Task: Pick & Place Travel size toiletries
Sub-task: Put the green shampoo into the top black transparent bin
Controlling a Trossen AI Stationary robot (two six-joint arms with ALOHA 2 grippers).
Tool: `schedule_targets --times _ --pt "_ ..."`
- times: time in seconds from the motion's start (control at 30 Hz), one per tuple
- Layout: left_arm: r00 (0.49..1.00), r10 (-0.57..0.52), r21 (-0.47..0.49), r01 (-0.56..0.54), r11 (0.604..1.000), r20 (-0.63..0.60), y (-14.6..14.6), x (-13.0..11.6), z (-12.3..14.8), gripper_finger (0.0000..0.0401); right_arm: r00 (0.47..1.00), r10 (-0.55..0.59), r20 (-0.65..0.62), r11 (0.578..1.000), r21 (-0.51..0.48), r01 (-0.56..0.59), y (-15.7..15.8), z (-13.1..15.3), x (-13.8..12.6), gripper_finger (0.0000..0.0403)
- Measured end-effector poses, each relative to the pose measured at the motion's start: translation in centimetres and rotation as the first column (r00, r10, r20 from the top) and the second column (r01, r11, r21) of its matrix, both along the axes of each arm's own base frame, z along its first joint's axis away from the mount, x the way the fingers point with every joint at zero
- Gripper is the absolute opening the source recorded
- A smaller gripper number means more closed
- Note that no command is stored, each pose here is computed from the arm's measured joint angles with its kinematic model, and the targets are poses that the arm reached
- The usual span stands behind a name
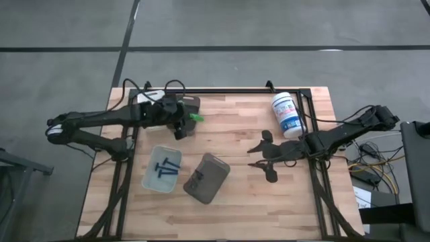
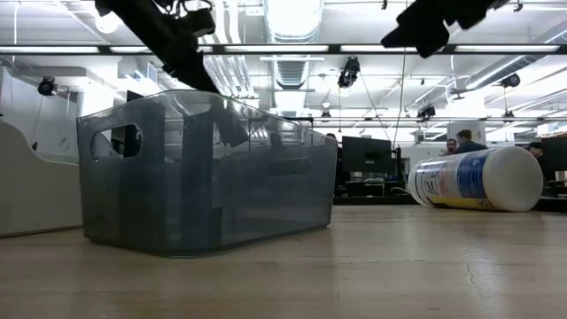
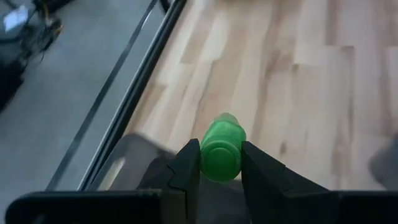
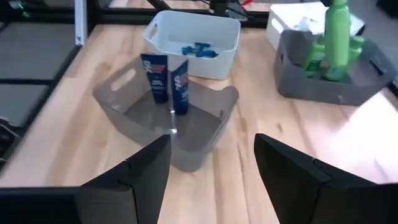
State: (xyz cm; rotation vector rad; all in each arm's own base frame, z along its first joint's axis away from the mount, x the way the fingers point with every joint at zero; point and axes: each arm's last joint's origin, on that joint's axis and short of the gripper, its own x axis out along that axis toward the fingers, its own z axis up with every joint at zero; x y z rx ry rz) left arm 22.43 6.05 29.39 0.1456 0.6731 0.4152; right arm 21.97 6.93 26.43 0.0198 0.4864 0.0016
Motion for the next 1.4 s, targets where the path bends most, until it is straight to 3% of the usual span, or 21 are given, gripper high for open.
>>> schedule_targets --times 0.13,0.5,0.7,0.93,1.13,1.4 --pt "0.997 0.068 -0.035 -0.069 0.997 -0.039 1.3 -0.7 0.4 0.0094 0.998 0.034 0.05 0.998 -0.058 -0.031 -0.2 -1.7 -0.3 0.0239" --pt "0.985 0.111 -0.17 -0.134 0.976 -0.135 4.4 -2.1 -0.2 0.0094 0.981 0.005 0.196 0.997 -0.082 0.011 -2.2 -4.6 -2.0 0.0256" --pt "0.963 0.097 -0.266 -0.165 0.95 -0.251 5.6 -0.1 -1.8 0.0094 0.981 -0.079 0.176 0.991 -0.093 0.097 -4.1 -5.4 -2.2 0.0244" --pt "0.886 0.08 -0.311 -0.243 0.919 -0.456 7.4 2.7 -2.4 0.0094 0.979 -0.133 0.157 0.98 -0.125 0.153 -5.5 -6.1 -2.3 0.022" --pt "0.877 0.089 -0.298 -0.254 0.92 -0.473 8.3 4.4 -2.5 0.0094 0.978 -0.153 0.143 0.978 -0.12 0.171 -5.9 -7.5 -2.8 0.0207" --pt "0.869 0.096 -0.3 -0.269 0.915 -0.485 8.3 4.4 -3.3 0.0121 0.974 -0.159 0.16 0.98 -0.094 0.175 -6.0 -8.4 -3.2 0.0191"
